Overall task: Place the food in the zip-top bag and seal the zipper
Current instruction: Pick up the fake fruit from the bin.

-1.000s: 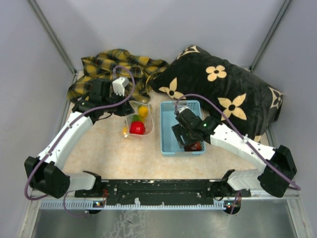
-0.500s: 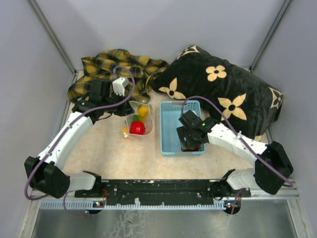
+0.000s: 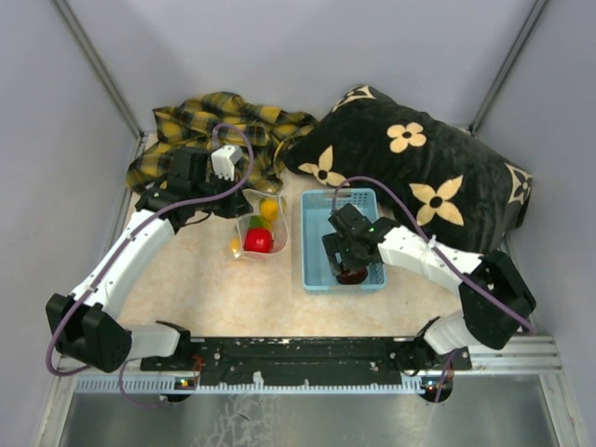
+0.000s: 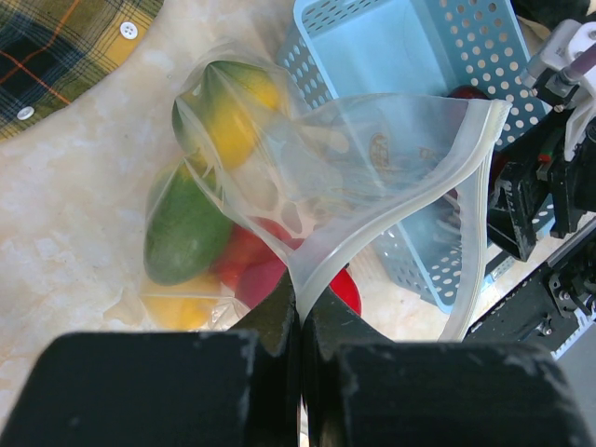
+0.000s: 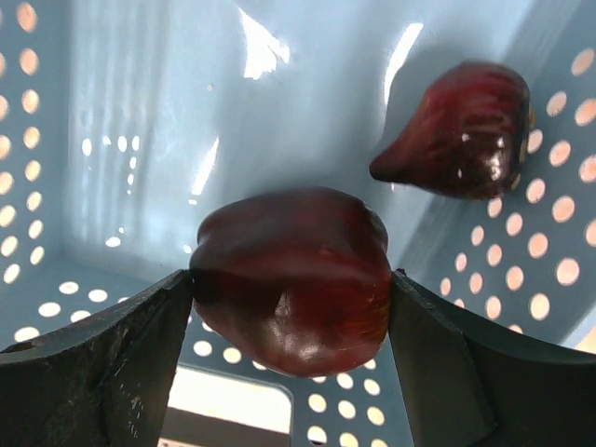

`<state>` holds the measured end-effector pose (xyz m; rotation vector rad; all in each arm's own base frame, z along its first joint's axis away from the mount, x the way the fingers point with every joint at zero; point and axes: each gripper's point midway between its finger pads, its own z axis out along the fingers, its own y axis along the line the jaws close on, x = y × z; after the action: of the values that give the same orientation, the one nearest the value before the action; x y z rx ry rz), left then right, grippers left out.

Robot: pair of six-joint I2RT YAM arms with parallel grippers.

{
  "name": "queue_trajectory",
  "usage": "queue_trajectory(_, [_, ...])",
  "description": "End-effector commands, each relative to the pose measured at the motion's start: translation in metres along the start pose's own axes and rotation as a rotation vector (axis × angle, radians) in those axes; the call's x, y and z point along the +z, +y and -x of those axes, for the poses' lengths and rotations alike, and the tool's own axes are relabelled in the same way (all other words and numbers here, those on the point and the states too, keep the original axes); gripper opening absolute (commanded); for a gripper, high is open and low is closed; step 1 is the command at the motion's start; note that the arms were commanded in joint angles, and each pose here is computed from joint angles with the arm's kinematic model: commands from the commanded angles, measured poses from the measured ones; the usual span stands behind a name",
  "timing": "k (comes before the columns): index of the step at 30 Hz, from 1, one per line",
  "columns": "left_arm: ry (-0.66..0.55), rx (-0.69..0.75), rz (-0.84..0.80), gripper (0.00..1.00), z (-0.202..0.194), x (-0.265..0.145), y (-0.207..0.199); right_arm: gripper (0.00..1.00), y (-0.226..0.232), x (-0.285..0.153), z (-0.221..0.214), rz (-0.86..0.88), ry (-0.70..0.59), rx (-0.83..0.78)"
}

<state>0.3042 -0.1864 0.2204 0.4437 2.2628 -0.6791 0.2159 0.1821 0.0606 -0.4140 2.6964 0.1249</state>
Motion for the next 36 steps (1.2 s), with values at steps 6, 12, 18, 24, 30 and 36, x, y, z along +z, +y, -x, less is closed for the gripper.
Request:
queue_trajectory(6, [-0.014, 0.008, -0.022, 0.00, 0.003, 0.001, -0.002, 0.81, 0.023, -0.005, 0.066, 0.066, -0.160, 0.019])
queue_trajectory(12, [-0.020, 0.012, -0.020, 0.00, 0.004, 0.000, -0.002, 0.81, 0.018, -0.005, 0.090, 0.058, -0.226, 0.048])
queue_trajectory(18, [-0.020, 0.013, -0.025, 0.00, 0.004, 0.000, -0.003, 0.82, 0.016, -0.021, 0.087, 0.069, -0.205, -0.004])
queue_trajectory(24, [-0.015, 0.009, -0.030, 0.00, 0.003, 0.002, -0.003, 0.82, -0.008, -0.045, 0.061, -0.019, -0.156, 0.034])
queue_trajectory(30, [-0.009, 0.007, -0.034, 0.00, 0.002, 0.003, -0.003, 0.82, -0.018, -0.051, 0.041, -0.058, -0.151, 0.217])
queue_trajectory(36, [-0.009, 0.005, -0.034, 0.00, 0.002, 0.003, -0.003, 0.82, -0.016, -0.047, 0.023, -0.036, -0.147, 0.381])
